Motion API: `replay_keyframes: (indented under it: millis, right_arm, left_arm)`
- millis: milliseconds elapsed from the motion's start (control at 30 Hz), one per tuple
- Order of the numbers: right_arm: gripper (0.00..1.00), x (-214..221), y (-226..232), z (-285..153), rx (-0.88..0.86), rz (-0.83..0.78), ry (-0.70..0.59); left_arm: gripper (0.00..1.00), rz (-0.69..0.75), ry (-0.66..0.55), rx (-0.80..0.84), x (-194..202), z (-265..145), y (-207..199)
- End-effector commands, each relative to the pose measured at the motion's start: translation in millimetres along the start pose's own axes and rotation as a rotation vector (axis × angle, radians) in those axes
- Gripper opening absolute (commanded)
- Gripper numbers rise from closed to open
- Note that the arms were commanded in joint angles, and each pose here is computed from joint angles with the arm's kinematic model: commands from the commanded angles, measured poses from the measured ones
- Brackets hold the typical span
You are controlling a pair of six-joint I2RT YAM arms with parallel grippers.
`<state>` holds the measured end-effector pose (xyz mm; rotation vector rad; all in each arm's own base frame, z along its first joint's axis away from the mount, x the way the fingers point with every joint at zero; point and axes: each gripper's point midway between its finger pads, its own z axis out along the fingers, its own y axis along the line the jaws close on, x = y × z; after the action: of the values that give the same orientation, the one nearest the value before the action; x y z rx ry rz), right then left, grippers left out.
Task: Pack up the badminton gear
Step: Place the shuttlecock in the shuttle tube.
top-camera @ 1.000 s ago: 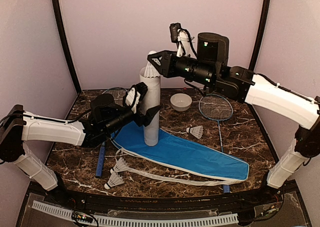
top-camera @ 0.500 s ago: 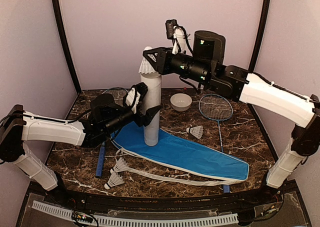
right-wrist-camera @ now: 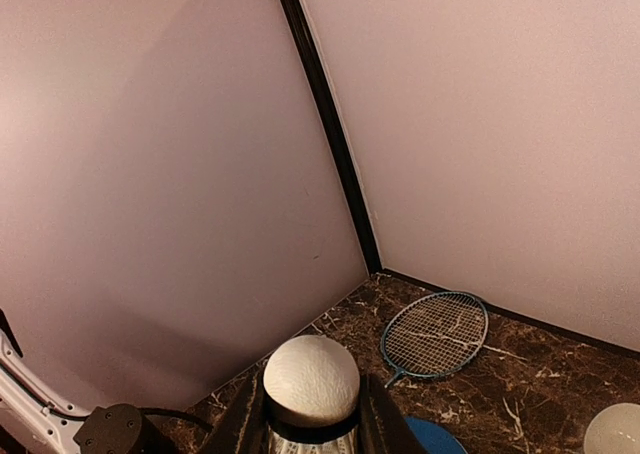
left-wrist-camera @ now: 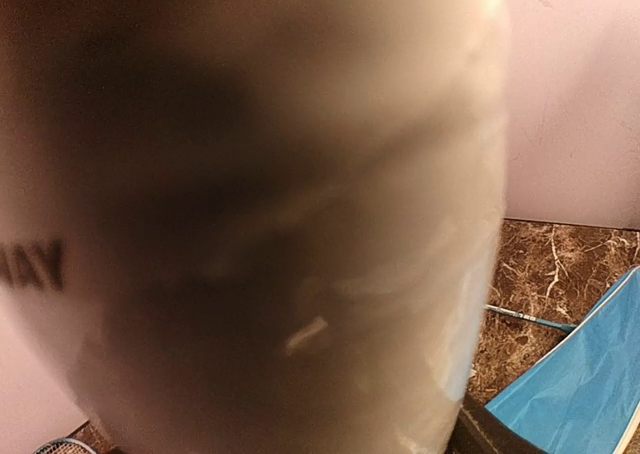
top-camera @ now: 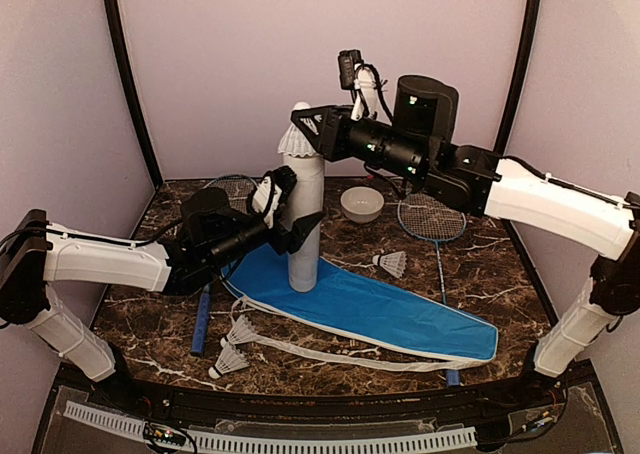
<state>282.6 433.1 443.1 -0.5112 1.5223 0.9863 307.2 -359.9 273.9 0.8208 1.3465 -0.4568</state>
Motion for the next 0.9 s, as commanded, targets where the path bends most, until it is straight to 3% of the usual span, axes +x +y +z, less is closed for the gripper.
replay_keyframes:
  millis: [0, 867]
  right_arm:
    - [0.18, -11, 6, -14, -0.017, -0.008, -0.037]
    - [0.17, -20, -5, -27, 0.050, -0.095, -0.076]
  left_arm:
    - [0.74, -0.009, -0.007, -0.011, -6, -1, 5]
    - [0.72, -0.013, -0.011, -0.001, -7, 1, 3]
